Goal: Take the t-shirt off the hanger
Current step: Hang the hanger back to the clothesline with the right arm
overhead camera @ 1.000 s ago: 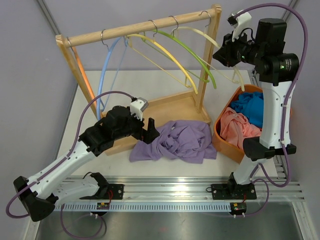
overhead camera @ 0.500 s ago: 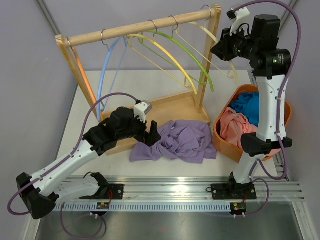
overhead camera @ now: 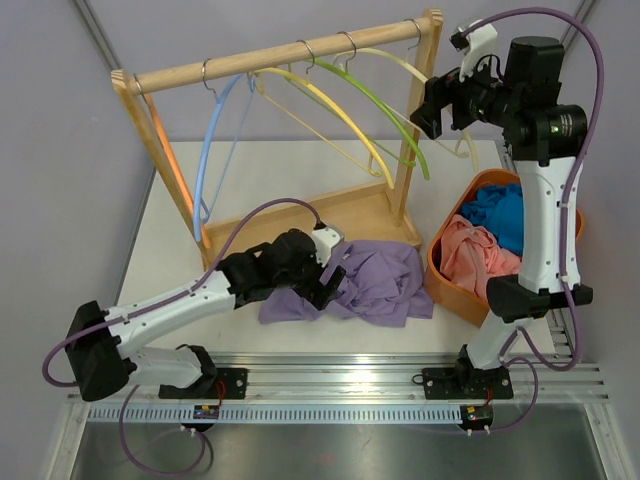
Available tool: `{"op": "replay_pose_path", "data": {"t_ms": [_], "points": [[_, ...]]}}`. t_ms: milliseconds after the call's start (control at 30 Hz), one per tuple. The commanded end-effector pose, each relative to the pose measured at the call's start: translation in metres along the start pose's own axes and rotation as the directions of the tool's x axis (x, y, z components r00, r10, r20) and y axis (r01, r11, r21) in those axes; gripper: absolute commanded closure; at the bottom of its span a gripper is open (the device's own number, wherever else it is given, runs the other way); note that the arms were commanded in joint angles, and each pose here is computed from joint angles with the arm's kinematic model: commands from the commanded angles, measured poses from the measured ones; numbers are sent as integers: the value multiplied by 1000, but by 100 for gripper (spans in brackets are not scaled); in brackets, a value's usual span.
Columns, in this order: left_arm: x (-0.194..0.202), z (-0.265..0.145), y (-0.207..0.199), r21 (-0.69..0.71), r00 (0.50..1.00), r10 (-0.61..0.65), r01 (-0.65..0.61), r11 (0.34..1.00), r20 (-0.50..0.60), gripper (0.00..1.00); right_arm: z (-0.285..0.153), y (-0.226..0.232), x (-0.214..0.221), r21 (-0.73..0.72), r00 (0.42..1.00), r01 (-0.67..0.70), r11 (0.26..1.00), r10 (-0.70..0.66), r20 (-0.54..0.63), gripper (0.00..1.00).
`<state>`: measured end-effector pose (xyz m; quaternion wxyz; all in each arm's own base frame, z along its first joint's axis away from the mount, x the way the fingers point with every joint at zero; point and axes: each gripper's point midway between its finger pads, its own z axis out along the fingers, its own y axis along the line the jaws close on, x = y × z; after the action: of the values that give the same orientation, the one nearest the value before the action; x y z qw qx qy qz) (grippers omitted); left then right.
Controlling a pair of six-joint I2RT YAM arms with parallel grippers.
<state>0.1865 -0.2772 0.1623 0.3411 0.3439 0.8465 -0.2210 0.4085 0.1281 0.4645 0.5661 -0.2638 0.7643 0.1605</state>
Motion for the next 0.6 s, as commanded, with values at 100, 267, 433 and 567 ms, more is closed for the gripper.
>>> {"op": "replay_pose_path", "data": {"t_ms": [100,267,433,567], "points": [[-14,40,28,-190,1000,18,-18,982,2,1,-58,-10,8,39,996,85,996,-85,2,1],[5,79,43,-284,996,2,-26,958,-85,3,-78,-17,54,30,993,112,993,-110,-50,0],[2,93,29,-212,998,24,-35,977,-57,64,-102,30,83,-91,984,175,980,-178,-25,1],[-13,73,22,-202,998,60,-54,978,24,100,-115,72,135,-274,974,185,944,-214,-78,1]]}}
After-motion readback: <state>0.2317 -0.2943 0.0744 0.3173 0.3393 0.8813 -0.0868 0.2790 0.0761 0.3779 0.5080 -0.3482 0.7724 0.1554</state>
